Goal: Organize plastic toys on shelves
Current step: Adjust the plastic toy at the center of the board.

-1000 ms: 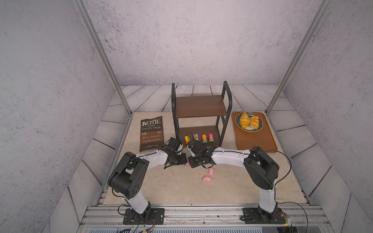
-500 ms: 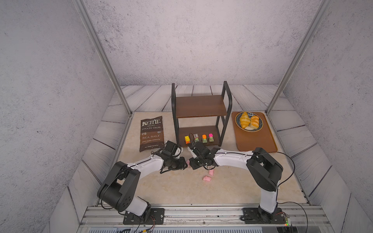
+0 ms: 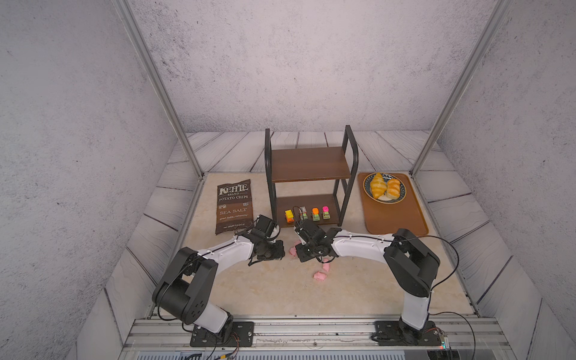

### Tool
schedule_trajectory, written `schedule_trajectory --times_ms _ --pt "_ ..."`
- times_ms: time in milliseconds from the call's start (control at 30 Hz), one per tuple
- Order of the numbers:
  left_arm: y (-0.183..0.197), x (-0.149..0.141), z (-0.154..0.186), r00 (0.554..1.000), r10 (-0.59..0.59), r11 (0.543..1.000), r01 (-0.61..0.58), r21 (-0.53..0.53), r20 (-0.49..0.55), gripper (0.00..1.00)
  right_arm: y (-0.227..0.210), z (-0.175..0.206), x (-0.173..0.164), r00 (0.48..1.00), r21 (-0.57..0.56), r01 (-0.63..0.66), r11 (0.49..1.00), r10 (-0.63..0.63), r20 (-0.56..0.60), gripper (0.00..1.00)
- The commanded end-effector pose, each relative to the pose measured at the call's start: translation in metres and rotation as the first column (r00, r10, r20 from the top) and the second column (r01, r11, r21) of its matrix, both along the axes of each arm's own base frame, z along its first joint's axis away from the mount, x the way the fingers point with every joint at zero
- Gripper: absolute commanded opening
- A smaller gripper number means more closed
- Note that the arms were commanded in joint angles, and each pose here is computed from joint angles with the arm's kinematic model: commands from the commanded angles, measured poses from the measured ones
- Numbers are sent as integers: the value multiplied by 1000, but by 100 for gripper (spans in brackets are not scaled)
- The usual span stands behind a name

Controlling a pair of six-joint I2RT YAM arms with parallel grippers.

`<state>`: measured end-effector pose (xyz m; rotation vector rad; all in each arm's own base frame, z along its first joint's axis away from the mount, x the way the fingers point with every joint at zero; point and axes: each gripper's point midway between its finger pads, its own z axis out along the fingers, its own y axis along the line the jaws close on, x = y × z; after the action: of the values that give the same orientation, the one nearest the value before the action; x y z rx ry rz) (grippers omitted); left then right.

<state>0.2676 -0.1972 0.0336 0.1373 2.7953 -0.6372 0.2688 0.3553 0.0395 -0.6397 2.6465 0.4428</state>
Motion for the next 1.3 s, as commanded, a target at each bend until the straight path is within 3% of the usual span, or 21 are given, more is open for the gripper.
schedule_trajectory --times_ms 0,233,467,600,733,933,1000,1067,1267 --pt "-4 13 8 999 -4 1000 5 -15 45 28 -6 -9 1 1000 -50 27 998 -27 -1 25" --pt "-12 21 9 999 2 999 0 -39 47 35 -6 -5 3 999 -52 33 998 -32 9 25" --pt "-22 26 23 995 -17 995 26 -99 93 53 -14 -10 3 999 -82 46 996 -45 11 25" --pt "-35 26 21 994 -63 987 74 -139 84 54 -17 -6 3 998 -78 53 996 -52 18 25" --pt "-43 29 11 994 -84 985 92 -144 65 49 -20 -4 3 998 -75 60 995 -59 18 25" --pt "-57 24 0 991 -131 975 136 -177 36 30 -26 -5 0 998 -77 66 995 -65 16 25" --pt "-57 19 -4 990 -135 976 138 -169 25 11 -27 -4 0 998 -75 68 995 -67 17 25" --pt "-52 14 -5 993 -117 980 118 -158 17 0 -27 -3 -2 998 -70 66 995 -66 13 25" --pt "-30 -10 -4 998 39 986 -46 -161 -49 0 -29 1 -10 999 -42 50 998 -50 0 26"
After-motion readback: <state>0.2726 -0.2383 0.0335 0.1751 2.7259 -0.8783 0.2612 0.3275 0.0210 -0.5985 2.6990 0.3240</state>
